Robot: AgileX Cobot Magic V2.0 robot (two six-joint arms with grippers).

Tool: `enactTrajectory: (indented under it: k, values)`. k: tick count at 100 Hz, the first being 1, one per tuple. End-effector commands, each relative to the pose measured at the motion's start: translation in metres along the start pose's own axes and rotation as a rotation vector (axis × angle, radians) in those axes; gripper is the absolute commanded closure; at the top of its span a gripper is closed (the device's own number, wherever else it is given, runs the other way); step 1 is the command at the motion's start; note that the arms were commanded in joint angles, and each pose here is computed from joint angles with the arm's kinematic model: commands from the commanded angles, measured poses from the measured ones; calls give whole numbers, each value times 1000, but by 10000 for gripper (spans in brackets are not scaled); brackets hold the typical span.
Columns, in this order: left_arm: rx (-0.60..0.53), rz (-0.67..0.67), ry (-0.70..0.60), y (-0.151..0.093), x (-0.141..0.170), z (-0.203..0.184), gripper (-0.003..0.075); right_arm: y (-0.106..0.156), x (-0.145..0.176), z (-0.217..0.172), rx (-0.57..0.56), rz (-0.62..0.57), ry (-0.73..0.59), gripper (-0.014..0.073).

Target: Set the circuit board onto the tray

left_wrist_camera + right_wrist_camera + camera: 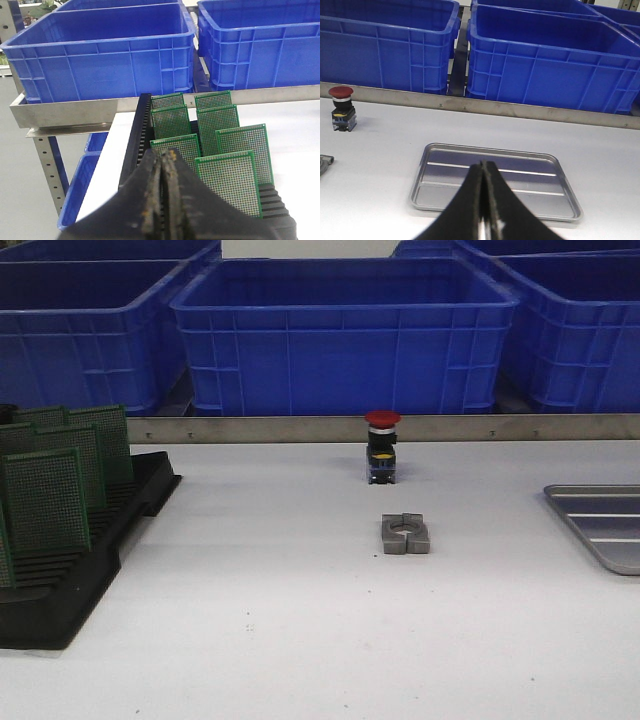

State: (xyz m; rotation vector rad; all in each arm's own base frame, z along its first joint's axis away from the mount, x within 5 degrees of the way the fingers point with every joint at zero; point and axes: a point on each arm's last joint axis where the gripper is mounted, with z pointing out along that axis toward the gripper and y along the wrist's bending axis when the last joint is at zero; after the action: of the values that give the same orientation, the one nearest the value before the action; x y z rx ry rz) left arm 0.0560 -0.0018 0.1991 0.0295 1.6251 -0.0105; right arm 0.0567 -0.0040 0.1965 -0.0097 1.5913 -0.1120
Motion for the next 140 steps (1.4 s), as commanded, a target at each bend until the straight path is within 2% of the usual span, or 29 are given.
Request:
enactTrajectory:
  k: [1, 22, 47, 59, 71, 82, 98, 127, 134, 140]
  values:
    - [2, -8, -85, 0, -2, -1, 741, 0, -8, -2, 4, -15, -101, 655]
    - [2, -18, -105, 0, -4, -1, 741, 0, -8, -2, 4, -15, -101, 655]
    - [-9, -85, -256, 2, -17, -4, 741, 0, -8, -2, 4, -15, -101, 655]
    - [-8, -81, -296, 2, -31, -8, 741, 0, -8, -2, 4, -15, -101, 655]
    - [7, -77, -278, 1, -52, -14, 741, 0, -8, -2, 4, -15, -101, 655]
    - [25, -73, -208, -1, -75, -20, 741, 0, -8, -2, 4, -15, -101, 655]
    - [53, -66, -1, -3, -102, -17, 741, 0, -8, -2, 4, -15, -101, 655]
    - [77, -52, 347, -5, -140, 32, 736, 0, -8, -2, 4, -15, -101, 655]
    - [96, -8, 432, -6, -145, 47, 697, 0, -8, -2, 4, -15, -101, 655]
    - [121, 37, 492, -7, -150, 59, 611, 0, -8, -2, 4, -15, -101, 655]
